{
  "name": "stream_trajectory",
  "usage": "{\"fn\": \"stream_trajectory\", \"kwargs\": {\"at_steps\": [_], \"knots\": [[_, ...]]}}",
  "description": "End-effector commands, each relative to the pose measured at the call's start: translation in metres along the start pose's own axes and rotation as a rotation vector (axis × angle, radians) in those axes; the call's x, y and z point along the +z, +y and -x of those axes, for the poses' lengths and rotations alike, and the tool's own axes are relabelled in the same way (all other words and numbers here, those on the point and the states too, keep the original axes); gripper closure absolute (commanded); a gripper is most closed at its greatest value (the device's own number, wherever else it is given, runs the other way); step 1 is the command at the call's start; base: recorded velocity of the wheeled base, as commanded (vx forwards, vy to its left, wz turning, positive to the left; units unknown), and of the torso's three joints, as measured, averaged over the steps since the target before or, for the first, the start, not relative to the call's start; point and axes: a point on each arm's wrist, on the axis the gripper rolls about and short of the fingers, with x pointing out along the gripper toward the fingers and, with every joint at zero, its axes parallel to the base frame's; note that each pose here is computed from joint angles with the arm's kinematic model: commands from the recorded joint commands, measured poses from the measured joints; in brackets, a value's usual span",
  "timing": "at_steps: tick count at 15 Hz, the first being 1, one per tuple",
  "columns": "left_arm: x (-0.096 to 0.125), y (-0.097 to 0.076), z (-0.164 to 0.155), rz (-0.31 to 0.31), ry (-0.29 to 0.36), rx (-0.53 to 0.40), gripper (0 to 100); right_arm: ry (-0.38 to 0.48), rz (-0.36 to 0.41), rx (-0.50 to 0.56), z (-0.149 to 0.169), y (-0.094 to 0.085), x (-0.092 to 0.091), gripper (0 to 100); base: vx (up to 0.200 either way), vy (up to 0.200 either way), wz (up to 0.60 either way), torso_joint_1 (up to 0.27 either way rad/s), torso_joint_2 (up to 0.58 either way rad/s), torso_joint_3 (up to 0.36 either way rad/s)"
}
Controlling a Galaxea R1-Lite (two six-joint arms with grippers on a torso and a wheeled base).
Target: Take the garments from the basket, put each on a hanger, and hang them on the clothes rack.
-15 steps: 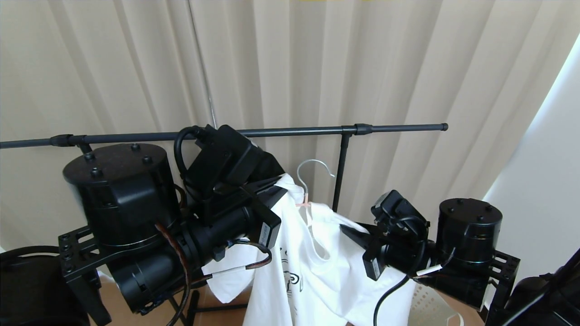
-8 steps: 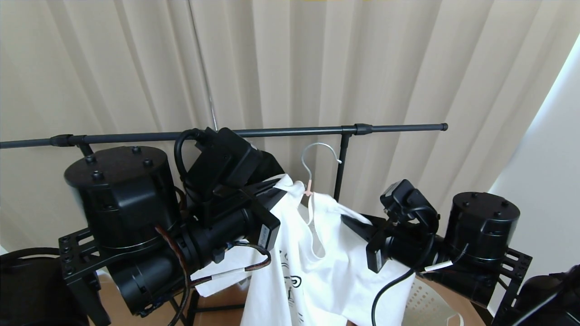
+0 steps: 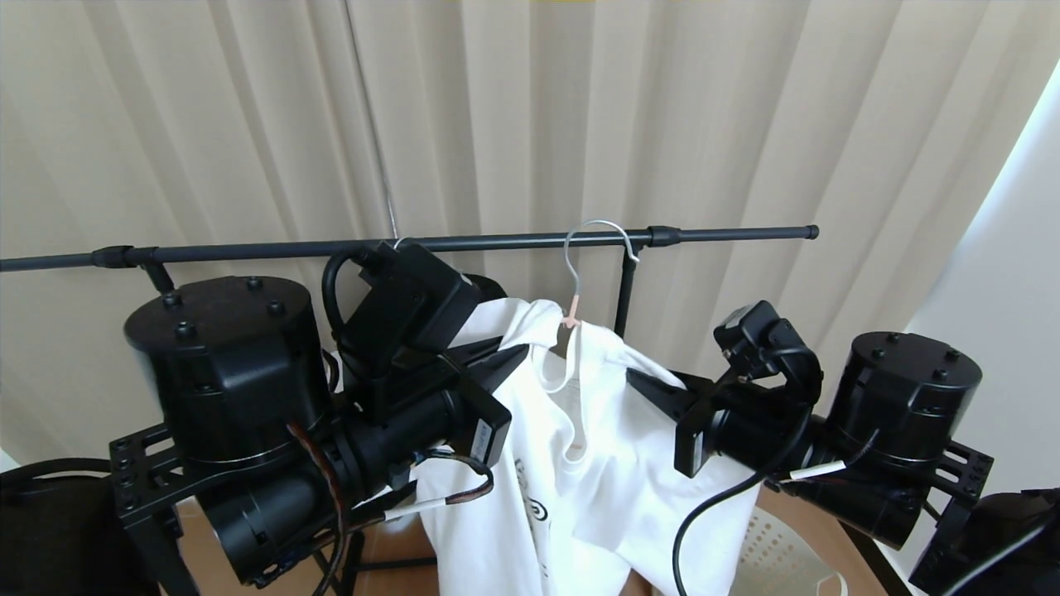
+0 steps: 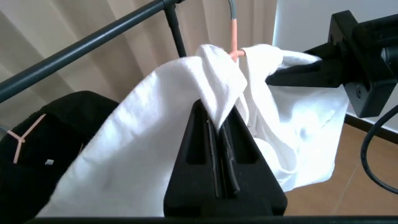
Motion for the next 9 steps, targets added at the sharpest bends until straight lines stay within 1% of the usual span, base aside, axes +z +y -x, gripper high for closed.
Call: {"fn": "stream_trajectory", "kwargs": {"at_steps": [1,3,5,9], "knots": [[-0.001,-0.0035,0.0002,0.0,0.004,-0.012,100,-0.02,-0.011,-0.009,-0.0016,-0.0024,0.005,100,0.0,0.0,0.0,0.0,0.0,0.0],[-0.004,-0.0054,0.0009,0.014,0.026,-0.02,100,-0.023,-0.021,-0.009,-0.0015,-0.0024,0.0057,100,0.0,0.0,0.0,0.0,0.0,0.0],[-0.0051,-0.0074,0.0005,0.021,0.032,-0.028,100,-0.03,-0.031,-0.013,-0.0014,-0.0046,0.007,100,0.0,0.0,0.0,0.0,0.0,0.0],[-0.0099,-0.0089,-0.0018,0.019,0.049,-0.033,100,-0.051,-0.049,-0.009,0.0029,-0.0043,0.0127,100,0.0,0.0,0.0,0.0,0.0,0.0]]}}
